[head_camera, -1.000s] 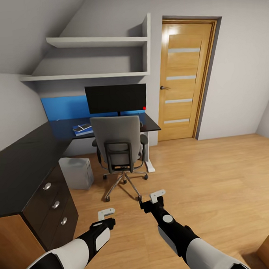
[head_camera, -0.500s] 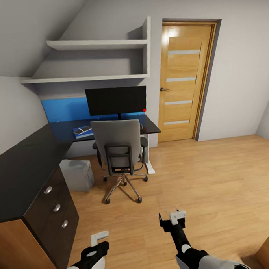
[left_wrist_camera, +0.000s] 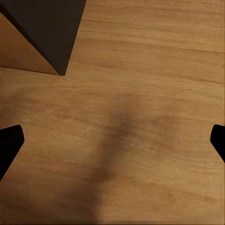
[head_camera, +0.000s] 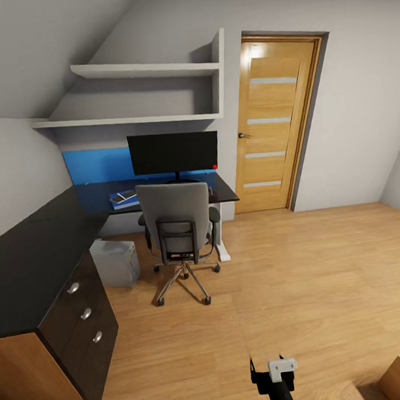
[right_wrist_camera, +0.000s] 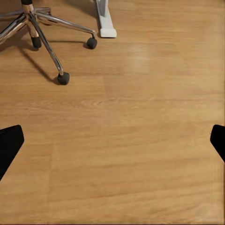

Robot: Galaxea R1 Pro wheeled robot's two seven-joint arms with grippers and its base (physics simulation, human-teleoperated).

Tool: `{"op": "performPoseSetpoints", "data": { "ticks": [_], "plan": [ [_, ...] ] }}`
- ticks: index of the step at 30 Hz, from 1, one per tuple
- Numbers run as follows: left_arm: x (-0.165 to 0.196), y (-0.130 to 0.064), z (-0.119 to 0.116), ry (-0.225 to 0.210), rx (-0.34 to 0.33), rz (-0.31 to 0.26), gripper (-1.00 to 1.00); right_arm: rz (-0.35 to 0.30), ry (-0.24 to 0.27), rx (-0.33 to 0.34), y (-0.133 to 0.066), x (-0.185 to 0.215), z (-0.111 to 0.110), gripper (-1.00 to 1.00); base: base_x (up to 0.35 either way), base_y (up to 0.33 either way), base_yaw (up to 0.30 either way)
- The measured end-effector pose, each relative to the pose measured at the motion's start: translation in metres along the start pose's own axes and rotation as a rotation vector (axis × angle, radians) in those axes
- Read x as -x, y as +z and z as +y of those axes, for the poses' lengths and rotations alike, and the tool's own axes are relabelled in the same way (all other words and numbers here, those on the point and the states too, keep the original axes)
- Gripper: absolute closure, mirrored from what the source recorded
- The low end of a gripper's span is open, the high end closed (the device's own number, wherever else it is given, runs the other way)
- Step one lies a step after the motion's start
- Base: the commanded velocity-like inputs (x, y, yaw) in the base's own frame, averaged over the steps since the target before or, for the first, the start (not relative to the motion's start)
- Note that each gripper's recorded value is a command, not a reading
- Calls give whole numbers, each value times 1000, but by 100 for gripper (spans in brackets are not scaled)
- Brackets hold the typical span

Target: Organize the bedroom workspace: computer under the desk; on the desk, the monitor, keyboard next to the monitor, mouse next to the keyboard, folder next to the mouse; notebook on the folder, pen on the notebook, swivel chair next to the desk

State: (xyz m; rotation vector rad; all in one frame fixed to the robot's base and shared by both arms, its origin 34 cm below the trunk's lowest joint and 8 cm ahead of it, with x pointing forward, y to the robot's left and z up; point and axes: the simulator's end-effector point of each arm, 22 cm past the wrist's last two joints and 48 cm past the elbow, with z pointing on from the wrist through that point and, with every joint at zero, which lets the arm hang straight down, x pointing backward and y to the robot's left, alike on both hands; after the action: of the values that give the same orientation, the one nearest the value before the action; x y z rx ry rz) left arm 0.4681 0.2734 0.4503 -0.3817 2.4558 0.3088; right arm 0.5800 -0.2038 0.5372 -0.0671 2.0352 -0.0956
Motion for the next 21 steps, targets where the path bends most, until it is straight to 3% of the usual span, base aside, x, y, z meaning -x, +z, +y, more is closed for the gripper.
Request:
{"op": "performPoseSetpoints", "data": {
  "ticks": [7, 15, 21],
  "plan": [
    [-41, -18, 70, 21, 76, -7, -100, 26, -11, -30, -11, -4, -19, -100, 0, 0, 0],
    [-35, -31, 82, 28, 84, -17, -100, 48, -17, -33, -23, -2, -22, -100, 0, 0, 0],
    [-20, -40, 83, 15, 84, -58, -100, 66, -23, -32, -33, -2, -25, -100, 0, 0, 0]
  ]
}}
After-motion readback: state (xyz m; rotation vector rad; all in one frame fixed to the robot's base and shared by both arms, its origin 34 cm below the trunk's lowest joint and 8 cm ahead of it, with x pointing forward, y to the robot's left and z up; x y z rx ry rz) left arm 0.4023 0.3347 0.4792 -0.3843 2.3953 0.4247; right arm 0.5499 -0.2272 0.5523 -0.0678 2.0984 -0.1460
